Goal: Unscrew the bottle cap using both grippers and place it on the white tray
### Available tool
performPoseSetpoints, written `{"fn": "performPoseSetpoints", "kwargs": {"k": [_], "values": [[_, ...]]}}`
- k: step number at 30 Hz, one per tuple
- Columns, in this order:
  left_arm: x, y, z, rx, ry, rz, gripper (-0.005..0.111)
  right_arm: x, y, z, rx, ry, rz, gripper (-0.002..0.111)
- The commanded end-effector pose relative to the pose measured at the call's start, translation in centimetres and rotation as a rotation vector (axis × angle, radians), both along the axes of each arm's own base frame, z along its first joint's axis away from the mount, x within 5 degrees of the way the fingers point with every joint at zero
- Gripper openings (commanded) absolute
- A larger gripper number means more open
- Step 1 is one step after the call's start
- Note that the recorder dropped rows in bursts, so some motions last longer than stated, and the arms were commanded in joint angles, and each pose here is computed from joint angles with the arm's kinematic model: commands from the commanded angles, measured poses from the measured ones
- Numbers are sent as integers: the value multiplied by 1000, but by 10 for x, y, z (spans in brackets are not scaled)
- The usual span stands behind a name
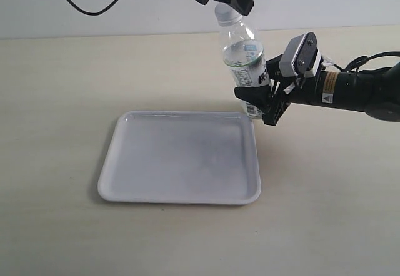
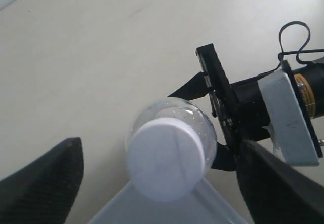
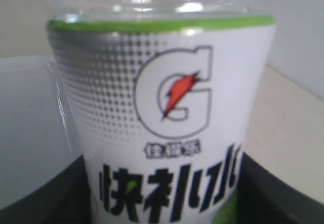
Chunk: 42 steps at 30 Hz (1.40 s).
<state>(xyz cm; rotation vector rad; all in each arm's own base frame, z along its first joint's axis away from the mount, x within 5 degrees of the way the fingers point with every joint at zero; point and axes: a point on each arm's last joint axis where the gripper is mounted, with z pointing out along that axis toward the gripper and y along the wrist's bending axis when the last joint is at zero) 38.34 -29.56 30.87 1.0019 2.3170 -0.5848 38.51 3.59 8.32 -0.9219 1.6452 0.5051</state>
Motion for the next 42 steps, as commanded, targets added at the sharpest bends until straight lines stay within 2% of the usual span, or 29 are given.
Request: {"fn": "performPoseSetpoints", "kwargs": {"k": [1, 29, 31, 35, 37, 42], "values": [[2, -3, -6, -7, 12, -17, 79, 1, 2, 5, 37, -25, 7, 0], [2, -4, -8, -16, 17, -35, 78, 1, 2, 5, 37, -25, 7, 0], [2, -4, -8, -15, 18, -36, 74, 1, 2, 5, 37, -25, 7, 0], [1, -4, -8, -13, 21, -37, 54, 1, 2, 6, 38, -26, 8, 0], [1, -4, -8, -13, 21, -37, 48, 1, 2, 6, 38, -26, 8, 0], [1, -4, -6, -17, 19, -37, 53, 1, 2, 6, 38, -26, 8, 0]]}}
